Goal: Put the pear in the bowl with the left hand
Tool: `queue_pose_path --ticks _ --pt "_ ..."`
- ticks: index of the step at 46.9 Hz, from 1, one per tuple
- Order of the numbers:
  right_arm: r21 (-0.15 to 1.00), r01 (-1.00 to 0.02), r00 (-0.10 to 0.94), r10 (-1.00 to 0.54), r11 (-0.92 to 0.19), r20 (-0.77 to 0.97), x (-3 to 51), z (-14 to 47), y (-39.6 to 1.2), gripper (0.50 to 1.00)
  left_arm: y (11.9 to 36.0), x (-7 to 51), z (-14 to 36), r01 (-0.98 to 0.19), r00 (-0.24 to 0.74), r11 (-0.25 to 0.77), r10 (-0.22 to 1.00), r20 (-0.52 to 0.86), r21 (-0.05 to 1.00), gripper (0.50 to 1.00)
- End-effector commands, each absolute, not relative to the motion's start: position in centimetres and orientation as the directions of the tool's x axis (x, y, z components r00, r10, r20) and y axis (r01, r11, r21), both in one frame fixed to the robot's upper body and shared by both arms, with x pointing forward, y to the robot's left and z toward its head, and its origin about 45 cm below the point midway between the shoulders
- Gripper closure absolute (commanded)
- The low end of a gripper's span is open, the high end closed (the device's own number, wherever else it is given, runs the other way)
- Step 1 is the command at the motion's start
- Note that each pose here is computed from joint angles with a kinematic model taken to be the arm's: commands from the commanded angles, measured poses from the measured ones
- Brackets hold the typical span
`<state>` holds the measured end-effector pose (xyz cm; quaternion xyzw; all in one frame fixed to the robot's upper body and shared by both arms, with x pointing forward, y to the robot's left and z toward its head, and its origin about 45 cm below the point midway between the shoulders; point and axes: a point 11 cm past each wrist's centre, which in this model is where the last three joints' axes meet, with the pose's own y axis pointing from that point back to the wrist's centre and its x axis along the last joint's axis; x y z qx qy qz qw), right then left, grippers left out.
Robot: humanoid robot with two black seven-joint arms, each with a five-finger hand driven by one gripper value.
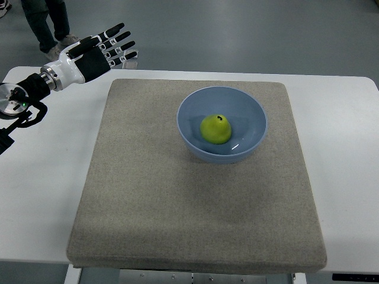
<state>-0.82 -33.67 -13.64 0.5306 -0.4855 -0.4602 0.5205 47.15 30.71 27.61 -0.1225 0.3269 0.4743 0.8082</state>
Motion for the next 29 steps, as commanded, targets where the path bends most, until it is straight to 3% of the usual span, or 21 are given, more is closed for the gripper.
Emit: queue_pose_path --ticks 1,29 --pt "0.999 -0.036 0.105 -0.994 0.015 0.019 -0.82 -13.63 -33.69 0.574 30.70 47.15 27.60 -0.847 0.337 0.519 0.687 -0.644 0.111 0.504" --pt "0.997 -0.045 0.123 -0.990 0.065 0.071 -0.74 -13.61 -34.26 0.574 30.58 47.05 27.40 -0.844 0.338 0.523 0.690 -0.640 0.117 0.504"
